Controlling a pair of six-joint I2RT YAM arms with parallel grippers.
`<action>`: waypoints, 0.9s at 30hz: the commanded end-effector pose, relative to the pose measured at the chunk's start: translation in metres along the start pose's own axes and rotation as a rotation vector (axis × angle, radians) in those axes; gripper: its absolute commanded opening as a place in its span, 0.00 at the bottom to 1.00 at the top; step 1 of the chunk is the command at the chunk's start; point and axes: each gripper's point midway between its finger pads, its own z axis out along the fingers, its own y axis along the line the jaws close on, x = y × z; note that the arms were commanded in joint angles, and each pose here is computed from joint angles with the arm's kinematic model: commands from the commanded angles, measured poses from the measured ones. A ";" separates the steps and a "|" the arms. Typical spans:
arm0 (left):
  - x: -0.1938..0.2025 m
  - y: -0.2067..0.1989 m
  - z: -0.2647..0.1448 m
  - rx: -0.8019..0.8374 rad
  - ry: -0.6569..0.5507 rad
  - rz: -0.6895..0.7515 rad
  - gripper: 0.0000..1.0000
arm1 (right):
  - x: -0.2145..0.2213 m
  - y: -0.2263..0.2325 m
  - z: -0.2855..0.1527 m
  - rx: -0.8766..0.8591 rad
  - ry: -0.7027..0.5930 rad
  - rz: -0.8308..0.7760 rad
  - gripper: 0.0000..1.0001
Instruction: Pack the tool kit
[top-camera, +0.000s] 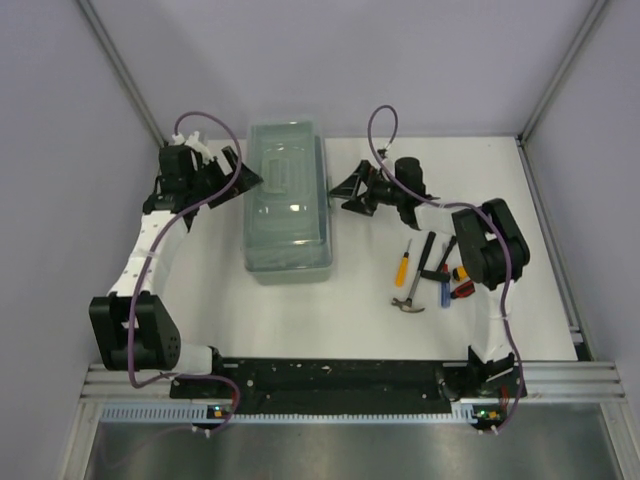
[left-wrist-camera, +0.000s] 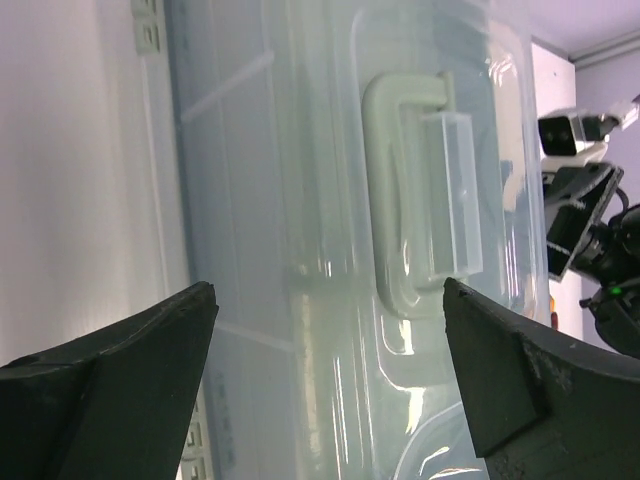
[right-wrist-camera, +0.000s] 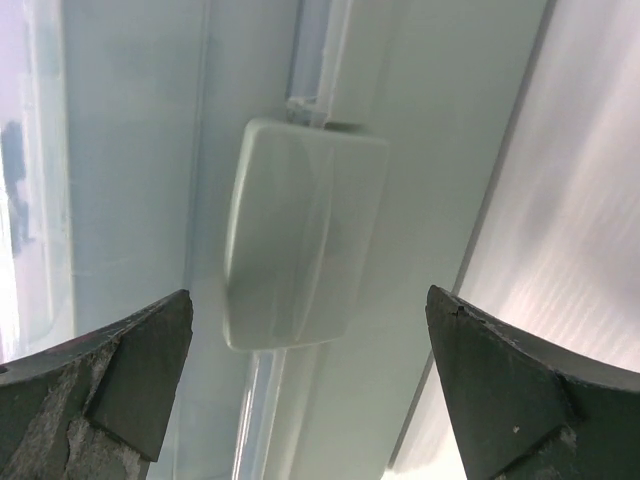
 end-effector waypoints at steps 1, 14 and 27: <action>-0.041 -0.014 -0.007 0.021 -0.133 0.134 0.98 | -0.001 0.054 -0.006 -0.220 0.004 -0.064 0.99; -0.049 -0.005 0.050 0.094 -0.096 0.056 0.94 | 0.003 0.057 -0.006 -0.563 -0.025 0.164 0.94; -0.039 -0.006 0.059 0.124 -0.035 0.023 0.90 | 0.000 0.073 -0.010 -0.583 -0.009 0.118 0.93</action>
